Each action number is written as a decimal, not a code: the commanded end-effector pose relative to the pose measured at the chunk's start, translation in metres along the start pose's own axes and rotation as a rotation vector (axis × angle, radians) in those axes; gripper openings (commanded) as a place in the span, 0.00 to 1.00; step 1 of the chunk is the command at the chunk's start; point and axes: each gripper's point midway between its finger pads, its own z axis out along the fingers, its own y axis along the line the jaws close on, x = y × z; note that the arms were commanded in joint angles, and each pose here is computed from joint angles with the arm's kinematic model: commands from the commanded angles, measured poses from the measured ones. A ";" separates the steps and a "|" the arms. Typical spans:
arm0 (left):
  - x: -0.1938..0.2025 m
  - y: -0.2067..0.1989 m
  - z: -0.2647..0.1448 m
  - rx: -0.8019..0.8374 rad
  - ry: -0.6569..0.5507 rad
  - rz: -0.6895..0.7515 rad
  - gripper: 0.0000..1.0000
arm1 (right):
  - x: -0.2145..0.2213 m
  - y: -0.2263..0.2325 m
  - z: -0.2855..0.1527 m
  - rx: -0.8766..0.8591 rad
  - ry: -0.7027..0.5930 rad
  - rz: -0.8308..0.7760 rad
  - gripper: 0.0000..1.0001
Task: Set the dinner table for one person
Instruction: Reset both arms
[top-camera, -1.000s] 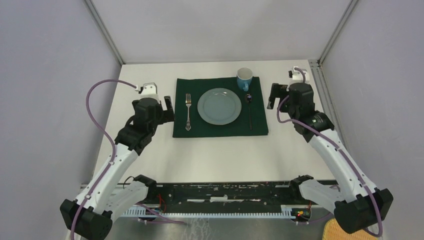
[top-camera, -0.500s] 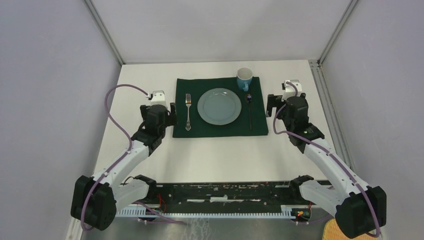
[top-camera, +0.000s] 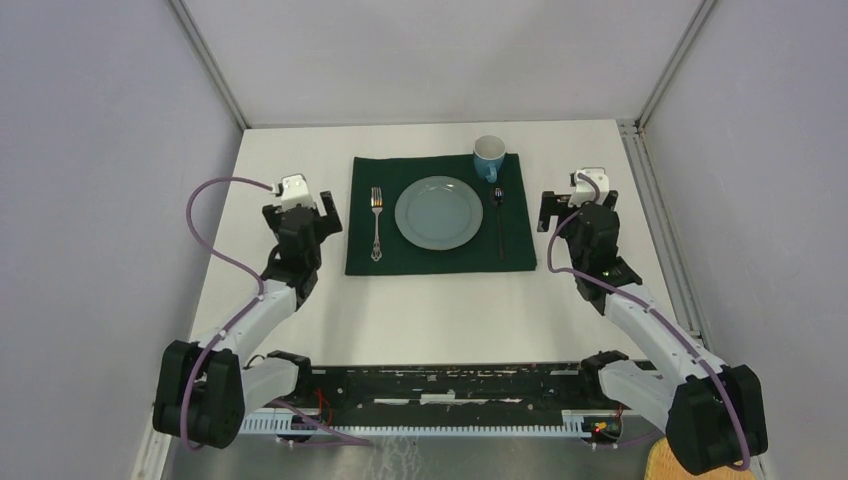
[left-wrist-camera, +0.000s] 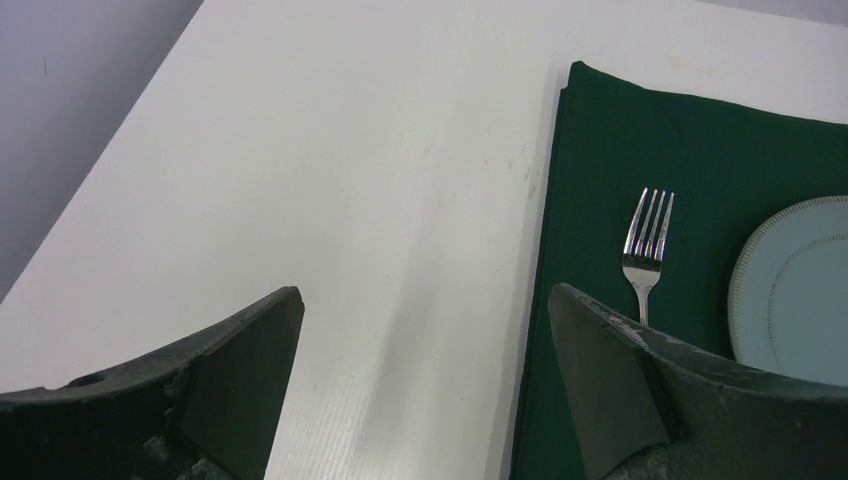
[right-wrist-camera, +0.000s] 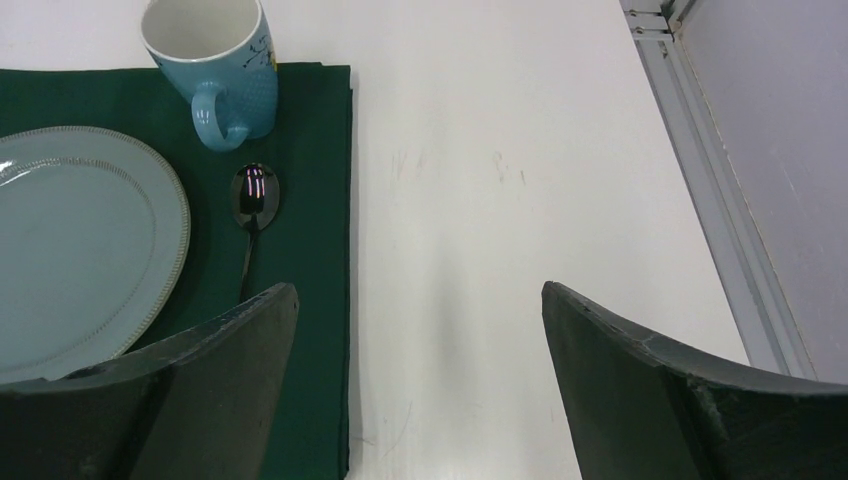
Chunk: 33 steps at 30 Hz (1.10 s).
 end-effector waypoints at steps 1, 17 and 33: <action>-0.026 0.011 -0.007 -0.023 -0.159 -0.018 1.00 | -0.012 0.004 0.015 -0.022 -0.056 0.054 0.98; 0.021 0.002 0.023 0.123 -0.080 0.013 1.00 | 0.021 -0.019 0.049 -0.009 -0.055 0.138 0.98; 0.048 0.026 0.040 0.071 -0.086 -0.045 1.00 | 0.037 -0.030 0.064 0.014 -0.071 0.159 0.98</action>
